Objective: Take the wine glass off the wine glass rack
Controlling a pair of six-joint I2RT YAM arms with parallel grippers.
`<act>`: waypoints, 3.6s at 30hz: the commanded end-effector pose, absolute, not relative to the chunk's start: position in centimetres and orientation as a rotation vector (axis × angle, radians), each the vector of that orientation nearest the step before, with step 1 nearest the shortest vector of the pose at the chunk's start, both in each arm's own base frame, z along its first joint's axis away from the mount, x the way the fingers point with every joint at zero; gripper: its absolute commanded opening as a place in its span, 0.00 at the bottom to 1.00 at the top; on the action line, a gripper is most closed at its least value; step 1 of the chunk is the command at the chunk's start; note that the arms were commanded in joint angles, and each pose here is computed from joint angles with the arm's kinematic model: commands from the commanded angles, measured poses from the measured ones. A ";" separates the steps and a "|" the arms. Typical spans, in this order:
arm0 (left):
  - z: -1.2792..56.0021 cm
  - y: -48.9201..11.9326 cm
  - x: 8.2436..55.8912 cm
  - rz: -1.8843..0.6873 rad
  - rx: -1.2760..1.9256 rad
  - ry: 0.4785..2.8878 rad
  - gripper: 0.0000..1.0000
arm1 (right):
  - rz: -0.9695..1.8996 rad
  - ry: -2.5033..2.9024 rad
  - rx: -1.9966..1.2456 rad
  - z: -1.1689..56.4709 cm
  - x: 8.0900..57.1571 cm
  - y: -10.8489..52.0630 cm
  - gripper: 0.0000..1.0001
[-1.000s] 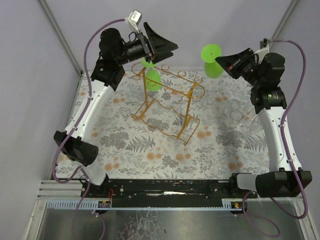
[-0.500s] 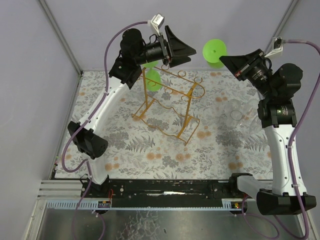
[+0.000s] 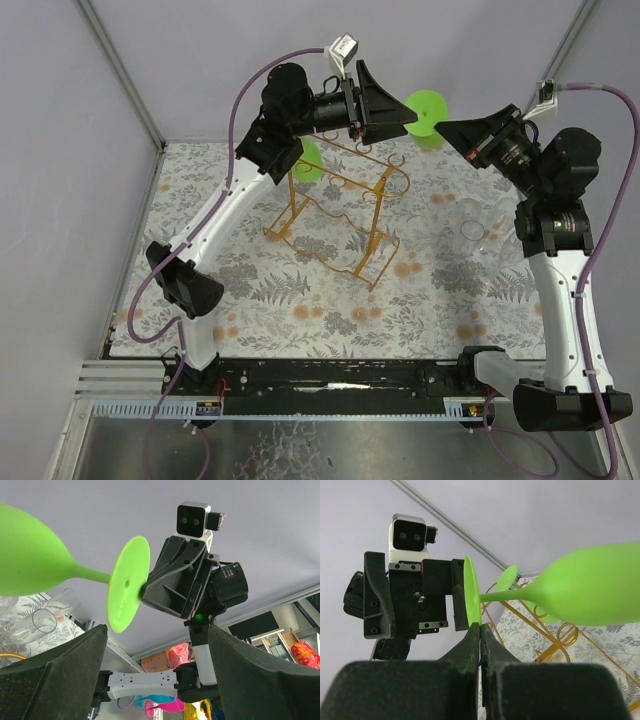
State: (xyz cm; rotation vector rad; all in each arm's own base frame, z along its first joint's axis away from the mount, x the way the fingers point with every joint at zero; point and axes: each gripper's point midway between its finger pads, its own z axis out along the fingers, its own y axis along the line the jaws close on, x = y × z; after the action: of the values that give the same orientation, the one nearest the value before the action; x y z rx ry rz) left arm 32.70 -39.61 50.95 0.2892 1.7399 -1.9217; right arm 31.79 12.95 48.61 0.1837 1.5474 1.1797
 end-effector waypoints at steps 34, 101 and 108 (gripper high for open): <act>53.8 -41.0 30.2 -2.008 0.393 1.594 0.00 | 1.176 1.543 0.140 49.0 28.6 13.1 0.00; 43.2 -40.9 15.4 -0.762 1.702 0.270 0.00 | 1.077 2.021 0.231 46.8 23.4 12.9 0.91; 43.1 -40.9 15.2 -0.763 1.704 0.271 0.00 | 1.081 2.033 0.200 46.1 23.7 13.0 0.94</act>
State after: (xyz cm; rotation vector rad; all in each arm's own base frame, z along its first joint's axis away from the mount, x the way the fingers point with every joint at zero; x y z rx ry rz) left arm 15.82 -40.87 41.80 1.7239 0.3602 -0.7947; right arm 23.91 12.61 45.44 0.2807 2.0613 1.0645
